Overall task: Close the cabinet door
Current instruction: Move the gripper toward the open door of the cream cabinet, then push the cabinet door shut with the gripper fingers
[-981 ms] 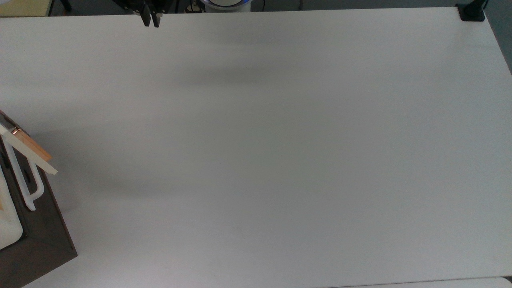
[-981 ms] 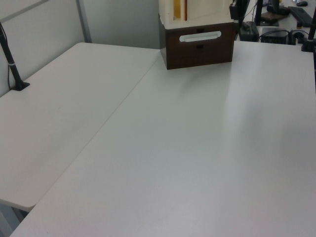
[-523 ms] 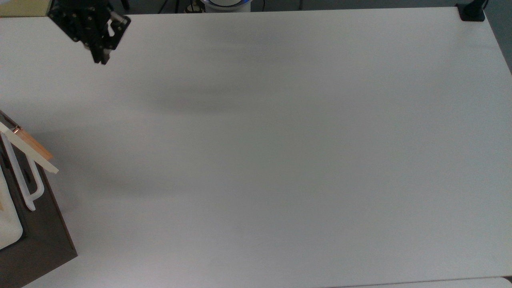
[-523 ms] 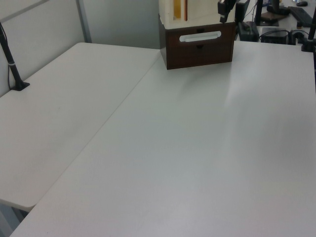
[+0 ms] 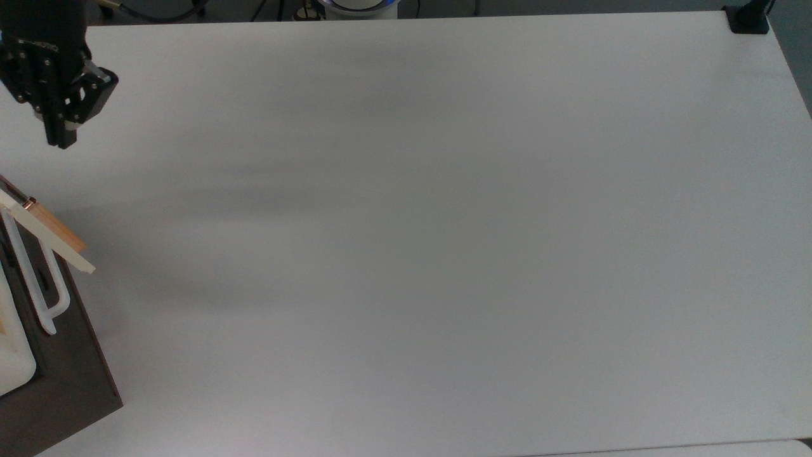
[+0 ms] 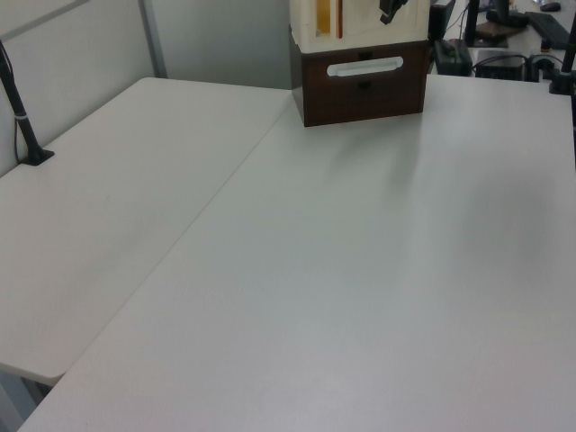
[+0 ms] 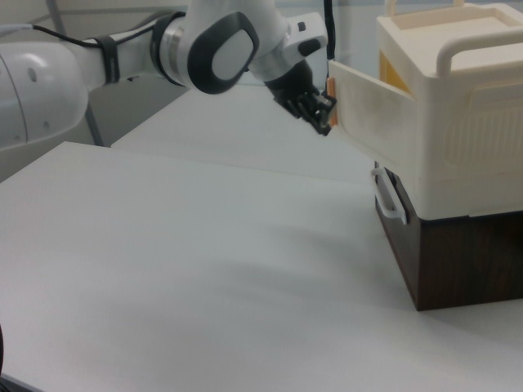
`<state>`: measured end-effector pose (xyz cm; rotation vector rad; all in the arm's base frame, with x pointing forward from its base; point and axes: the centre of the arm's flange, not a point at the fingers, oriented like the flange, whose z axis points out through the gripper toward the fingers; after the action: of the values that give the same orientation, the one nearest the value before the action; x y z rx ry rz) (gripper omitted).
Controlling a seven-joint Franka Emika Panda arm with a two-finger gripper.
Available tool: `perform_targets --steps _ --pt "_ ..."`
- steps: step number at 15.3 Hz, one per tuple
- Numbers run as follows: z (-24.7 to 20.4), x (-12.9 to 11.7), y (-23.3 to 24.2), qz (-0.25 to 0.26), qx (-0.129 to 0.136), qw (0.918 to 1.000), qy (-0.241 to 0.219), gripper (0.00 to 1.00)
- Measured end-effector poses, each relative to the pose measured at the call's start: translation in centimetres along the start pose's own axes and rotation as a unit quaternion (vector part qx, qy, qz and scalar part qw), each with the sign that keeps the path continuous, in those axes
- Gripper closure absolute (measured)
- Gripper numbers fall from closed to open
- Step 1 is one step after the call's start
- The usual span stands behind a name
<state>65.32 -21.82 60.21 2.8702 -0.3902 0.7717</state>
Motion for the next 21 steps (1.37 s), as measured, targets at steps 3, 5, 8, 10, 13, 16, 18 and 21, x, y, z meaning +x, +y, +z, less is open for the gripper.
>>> perform_targets --steps 3,5,8,10,13,16,18,21 --pt "0.6 0.8 1.4 0.030 -0.009 0.9986 0.043 0.88" --pt "0.9 1.2 1.9 0.050 -0.012 0.9963 0.068 0.88" --pt "1.9 1.6 1.9 0.080 -0.013 0.9916 0.101 0.88" --pt "2.9 1.9 2.5 0.103 -0.015 0.9863 0.128 0.88" --pt "4.2 2.0 3.7 0.120 -0.021 0.9798 0.159 0.88" --pt "4.6 2.1 5.0 0.128 -0.027 0.9736 0.187 0.88" --pt "4.4 2.1 5.8 0.141 -0.029 0.9695 0.198 0.88" --pt "4.3 2.1 6.0 0.148 -0.028 0.9682 0.200 0.88"
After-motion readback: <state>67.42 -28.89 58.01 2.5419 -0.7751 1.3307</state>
